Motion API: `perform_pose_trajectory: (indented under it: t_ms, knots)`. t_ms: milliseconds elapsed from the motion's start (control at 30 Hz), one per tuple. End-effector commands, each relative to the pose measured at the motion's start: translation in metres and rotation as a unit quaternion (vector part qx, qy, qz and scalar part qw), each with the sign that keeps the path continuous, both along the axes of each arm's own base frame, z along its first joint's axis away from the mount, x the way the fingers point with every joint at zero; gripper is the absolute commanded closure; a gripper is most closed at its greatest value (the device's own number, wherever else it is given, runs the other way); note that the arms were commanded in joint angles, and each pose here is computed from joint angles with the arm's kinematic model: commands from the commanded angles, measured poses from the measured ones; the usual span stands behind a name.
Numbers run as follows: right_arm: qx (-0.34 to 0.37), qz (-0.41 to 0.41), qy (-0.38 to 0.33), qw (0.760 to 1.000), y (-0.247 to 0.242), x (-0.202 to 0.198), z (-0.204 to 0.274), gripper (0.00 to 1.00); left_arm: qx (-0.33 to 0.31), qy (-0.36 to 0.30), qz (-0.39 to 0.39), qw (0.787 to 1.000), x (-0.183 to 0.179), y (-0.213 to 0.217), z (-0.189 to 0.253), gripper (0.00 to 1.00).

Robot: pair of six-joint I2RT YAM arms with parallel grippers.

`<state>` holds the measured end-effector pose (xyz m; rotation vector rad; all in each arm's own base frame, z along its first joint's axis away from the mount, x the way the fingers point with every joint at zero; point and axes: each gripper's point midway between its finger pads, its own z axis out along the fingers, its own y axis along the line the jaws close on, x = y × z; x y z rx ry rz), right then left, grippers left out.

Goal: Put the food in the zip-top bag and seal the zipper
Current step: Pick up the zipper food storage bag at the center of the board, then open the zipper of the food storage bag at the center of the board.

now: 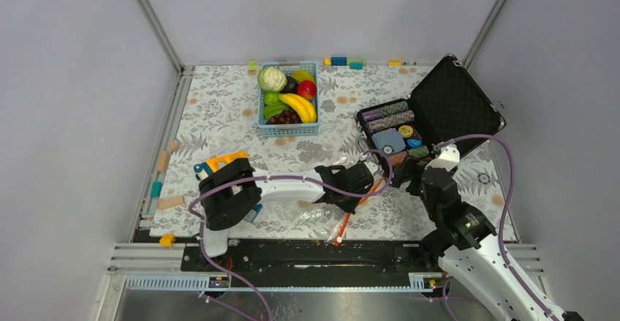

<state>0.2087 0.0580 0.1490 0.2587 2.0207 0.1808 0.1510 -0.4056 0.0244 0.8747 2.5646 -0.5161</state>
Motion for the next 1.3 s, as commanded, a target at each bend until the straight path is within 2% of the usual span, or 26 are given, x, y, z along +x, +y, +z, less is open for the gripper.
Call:
perform_pose_trajectory:
  t_ms: [0, 200, 300, 367, 567, 700, 800, 1000, 1267]
  knots:
    - [0.007, 0.006, -0.007, 1.000, 0.005, 0.004, 0.004, 0.00, -0.058, -0.031, 0.012, 0.998, 0.005, -0.003, 0.051, 1.00]
    - [0.057, 0.136, -0.024, 0.989, 0.053, -0.001, 0.015, 0.00, -0.125, -0.100, 0.080, 0.984, 0.030, 0.036, 0.117, 1.00]
    - [0.099, 0.214, -0.050, 0.971, 0.082, -0.008, 0.028, 0.00, -0.166, -0.125, 0.117, 0.971, 0.039, 0.068, 0.145, 1.00]
    - [0.131, 0.282, -0.066, 0.948, 0.106, -0.018, 0.040, 0.00, -0.189, -0.146, 0.149, 0.960, 0.043, 0.093, 0.159, 1.00]
    - [0.199, 0.366, -0.058, 0.907, 0.159, -0.015, 0.073, 0.00, -0.185, -0.201, 0.217, 0.937, 0.049, 0.145, 0.172, 1.00]
    - [0.193, 0.386, -0.049, 0.901, 0.196, 0.000, 0.096, 0.00, -0.190, -0.201, 0.219, 0.936, 0.046, 0.151, 0.174, 1.00]
    - [0.193, 0.349, -0.048, 0.916, 0.209, 0.023, 0.104, 0.00, -0.193, -0.198, 0.218, 0.936, 0.045, 0.150, 0.174, 1.00]
    - [0.188, 0.321, -0.048, 0.927, 0.233, 0.051, 0.104, 0.00, -0.198, -0.192, 0.214, 0.937, 0.043, 0.148, 0.174, 1.00]
    - [0.169, 0.305, -0.031, 0.937, 0.250, 0.067, 0.092, 0.00, -0.209, -0.183, 0.208, 0.938, 0.040, 0.143, 0.175, 1.00]
